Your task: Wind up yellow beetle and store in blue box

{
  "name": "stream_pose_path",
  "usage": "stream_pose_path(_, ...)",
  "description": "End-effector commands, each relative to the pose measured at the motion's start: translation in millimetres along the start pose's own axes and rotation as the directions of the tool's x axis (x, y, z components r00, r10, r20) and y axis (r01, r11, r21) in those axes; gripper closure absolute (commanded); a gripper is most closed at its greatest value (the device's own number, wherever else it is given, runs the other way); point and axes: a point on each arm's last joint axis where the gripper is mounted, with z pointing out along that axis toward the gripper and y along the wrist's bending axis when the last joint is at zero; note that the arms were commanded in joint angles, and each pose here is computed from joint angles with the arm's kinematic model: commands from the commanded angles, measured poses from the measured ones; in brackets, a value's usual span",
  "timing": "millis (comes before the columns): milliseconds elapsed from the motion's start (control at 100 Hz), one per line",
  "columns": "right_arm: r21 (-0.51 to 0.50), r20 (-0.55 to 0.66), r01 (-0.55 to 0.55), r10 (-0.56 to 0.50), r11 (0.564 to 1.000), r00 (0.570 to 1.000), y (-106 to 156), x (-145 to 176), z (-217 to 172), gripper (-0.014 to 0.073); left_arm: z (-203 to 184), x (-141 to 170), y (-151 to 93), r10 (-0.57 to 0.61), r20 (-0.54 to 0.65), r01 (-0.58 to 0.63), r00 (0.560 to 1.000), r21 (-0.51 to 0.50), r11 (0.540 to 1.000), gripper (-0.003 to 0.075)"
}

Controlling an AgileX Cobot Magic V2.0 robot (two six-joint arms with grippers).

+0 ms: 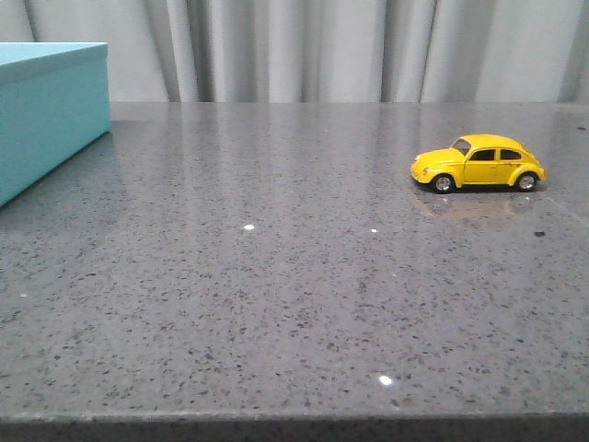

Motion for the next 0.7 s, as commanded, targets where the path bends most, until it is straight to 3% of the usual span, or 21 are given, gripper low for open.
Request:
stream_pose_path(0, -0.017, 0.145, 0.006, -0.004, 1.000, 0.989, 2.8, -21.8, -4.0, 0.0660, -3.0, -7.8, 0.5, -0.013, 0.111, 0.013, 0.994, -0.003, 1.000, 0.0739)
stream_pose_path(390, 0.041, -0.109, -0.001, 0.005, 0.999, 0.994, 5.7, -74.2, 4.4, 0.0654, 7.4, -67.6, -3.6, -0.014, 0.106, 0.013, 0.994, 0.005, 1.000, 0.0739)
stream_pose_path(690, 0.050, -0.180, 0.003, 0.006, 0.999, 0.984, 8.9, -104.7, 30.2, 0.0652, 39.0, -98.9, -8.6, -0.023, 0.024, 0.022, 0.999, 0.038, 0.999, 0.0739)
